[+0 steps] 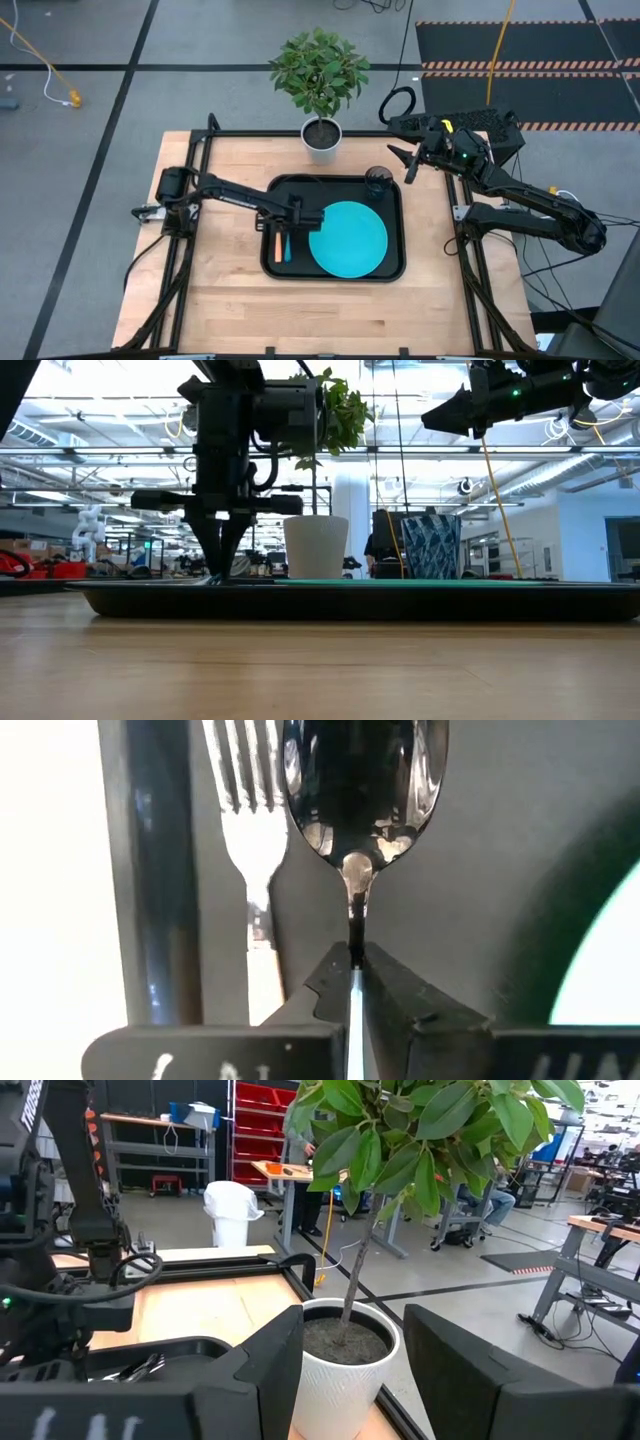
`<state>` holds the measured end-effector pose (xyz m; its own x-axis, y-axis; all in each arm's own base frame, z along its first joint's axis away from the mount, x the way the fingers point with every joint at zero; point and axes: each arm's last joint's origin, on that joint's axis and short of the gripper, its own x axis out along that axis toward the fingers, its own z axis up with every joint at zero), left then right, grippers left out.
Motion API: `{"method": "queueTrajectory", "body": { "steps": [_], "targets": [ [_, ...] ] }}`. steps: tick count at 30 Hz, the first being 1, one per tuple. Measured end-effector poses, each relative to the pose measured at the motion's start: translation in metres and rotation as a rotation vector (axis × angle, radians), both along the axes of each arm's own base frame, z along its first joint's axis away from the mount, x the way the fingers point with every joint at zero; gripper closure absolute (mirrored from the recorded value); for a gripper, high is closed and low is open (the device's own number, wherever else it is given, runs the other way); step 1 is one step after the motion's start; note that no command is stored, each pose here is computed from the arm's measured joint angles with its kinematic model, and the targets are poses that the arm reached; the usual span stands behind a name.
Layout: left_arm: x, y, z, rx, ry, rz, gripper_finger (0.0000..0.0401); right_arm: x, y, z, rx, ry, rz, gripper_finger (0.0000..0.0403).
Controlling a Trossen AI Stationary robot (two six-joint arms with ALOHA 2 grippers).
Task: Pick and place plate/cup/fork/spoon on tray
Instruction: Adjust the blue spoon on the black tray
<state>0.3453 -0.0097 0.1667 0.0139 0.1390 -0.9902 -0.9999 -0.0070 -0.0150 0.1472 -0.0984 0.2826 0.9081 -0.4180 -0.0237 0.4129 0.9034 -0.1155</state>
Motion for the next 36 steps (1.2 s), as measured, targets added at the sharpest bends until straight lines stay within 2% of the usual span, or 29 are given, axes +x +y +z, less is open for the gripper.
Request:
{"method": "queueTrajectory", "body": {
  "steps": [4,11,18,29,36],
  "targets": [
    [-0.0002,0.0051,0.0001,0.019,0.003,0.011,0.0392,0.0000,0.0000,0.0000,0.000,0.000,0.000,0.0234],
    [-0.0002,0.0097,0.0002,0.020,0.004,0.015,0.0380,0.0000,0.0000,-0.0002,0.001,0.002,0.000,0.0234],
    [0.0019,0.0086,0.0002,0.019,-0.017,0.004,0.0391,0.0000,0.0000,-0.0003,0.002,0.002,0.000,0.0234],
    [0.0022,0.0064,0.0004,0.018,-0.020,-0.009,0.0367,0.0000,0.0000,-0.0004,0.003,0.004,0.000,0.0234],
    [0.0044,0.0063,-0.0095,0.017,0.006,-0.010,0.0388,0.0000,0.0000,-0.0005,0.003,0.004,0.000,0.0234]
  ]
}}
